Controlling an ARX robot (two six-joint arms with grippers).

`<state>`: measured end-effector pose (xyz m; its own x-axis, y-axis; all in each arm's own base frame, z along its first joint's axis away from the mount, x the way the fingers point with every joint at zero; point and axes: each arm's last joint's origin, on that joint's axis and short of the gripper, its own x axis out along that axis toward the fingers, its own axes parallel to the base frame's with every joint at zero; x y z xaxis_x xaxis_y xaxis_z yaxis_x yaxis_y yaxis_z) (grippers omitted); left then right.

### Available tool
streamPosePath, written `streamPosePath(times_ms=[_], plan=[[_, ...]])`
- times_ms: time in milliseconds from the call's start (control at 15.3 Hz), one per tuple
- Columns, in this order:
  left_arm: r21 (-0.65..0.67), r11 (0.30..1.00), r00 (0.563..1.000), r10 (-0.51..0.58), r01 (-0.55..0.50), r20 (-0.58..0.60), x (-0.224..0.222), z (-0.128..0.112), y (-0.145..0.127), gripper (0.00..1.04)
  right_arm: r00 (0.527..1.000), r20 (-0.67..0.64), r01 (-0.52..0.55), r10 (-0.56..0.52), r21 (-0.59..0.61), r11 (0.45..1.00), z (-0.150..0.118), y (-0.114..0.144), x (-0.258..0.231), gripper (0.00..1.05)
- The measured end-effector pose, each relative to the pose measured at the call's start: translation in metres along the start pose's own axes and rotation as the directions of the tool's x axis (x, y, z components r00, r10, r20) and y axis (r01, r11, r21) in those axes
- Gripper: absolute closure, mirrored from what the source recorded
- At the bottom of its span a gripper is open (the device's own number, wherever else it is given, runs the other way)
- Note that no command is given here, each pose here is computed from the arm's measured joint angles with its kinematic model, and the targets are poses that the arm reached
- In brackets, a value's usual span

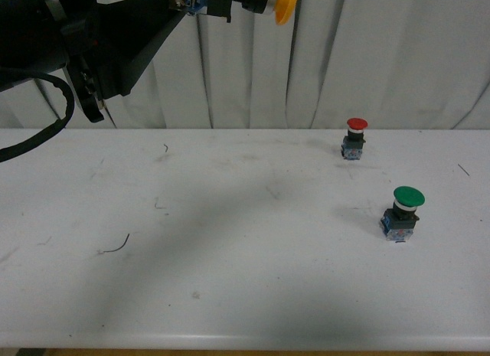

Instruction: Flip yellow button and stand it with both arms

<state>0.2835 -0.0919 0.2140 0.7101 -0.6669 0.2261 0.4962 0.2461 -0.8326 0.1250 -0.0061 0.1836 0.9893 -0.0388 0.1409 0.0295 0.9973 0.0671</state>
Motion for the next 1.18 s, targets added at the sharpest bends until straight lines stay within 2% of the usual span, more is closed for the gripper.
streamPosePath(times_ms=[131,261,392,457,522,653,718,979,1110,1175], plan=[[-0.001,1.0,1.0,0.012,-0.012,-0.002,0.0,0.0,0.002,0.69,0.997,0.068,-0.031,0.03,0.013,0.999,0.016,0.004,0.036,0.06],[-0.002,1.0,1.0,0.02,-0.02,-0.004,0.0,-0.001,0.002,0.69,0.989,0.13,-0.079,0.073,0.046,0.996,0.035,0.014,0.095,0.06],[0.006,1.0,1.0,0.026,-0.026,-0.004,-0.001,0.0,0.003,0.69,0.991,0.038,-0.128,0.125,0.103,0.986,0.025,0.026,0.148,0.06],[0.009,0.999,0.999,0.034,-0.034,-0.008,-0.001,0.0,0.004,0.69,0.982,0.011,-0.186,0.186,0.146,0.972,0.022,0.036,0.169,0.06],[0.01,0.999,0.999,0.035,-0.035,-0.009,-0.001,0.0,0.004,0.69,0.961,0.037,-0.277,0.276,0.2,0.94,0.028,0.047,0.181,0.06],[0.009,0.999,0.999,0.035,-0.035,-0.012,0.0,-0.001,0.004,0.69,0.856,0.183,-0.516,0.483,0.32,0.794,0.048,0.067,0.181,0.06],[0.009,0.999,0.999,0.034,-0.034,-0.012,0.0,-0.001,0.003,0.69,0.847,0.191,-0.531,0.496,0.328,0.781,0.048,0.068,0.181,0.06],[0.011,1.0,1.0,0.021,-0.021,-0.017,0.001,-0.003,0.001,0.69,0.767,0.222,-0.634,0.602,0.408,0.657,0.044,0.078,0.178,0.06],[0.01,1.0,1.0,0.02,-0.019,-0.019,0.002,-0.003,0.001,0.69,0.731,0.187,-0.648,0.657,0.492,0.581,0.034,0.083,0.177,0.06],[0.01,1.0,1.0,0.018,-0.018,-0.02,0.002,-0.004,0.0,0.69,0.688,0.145,-0.636,0.711,0.593,0.494,0.023,0.088,0.175,0.06]])
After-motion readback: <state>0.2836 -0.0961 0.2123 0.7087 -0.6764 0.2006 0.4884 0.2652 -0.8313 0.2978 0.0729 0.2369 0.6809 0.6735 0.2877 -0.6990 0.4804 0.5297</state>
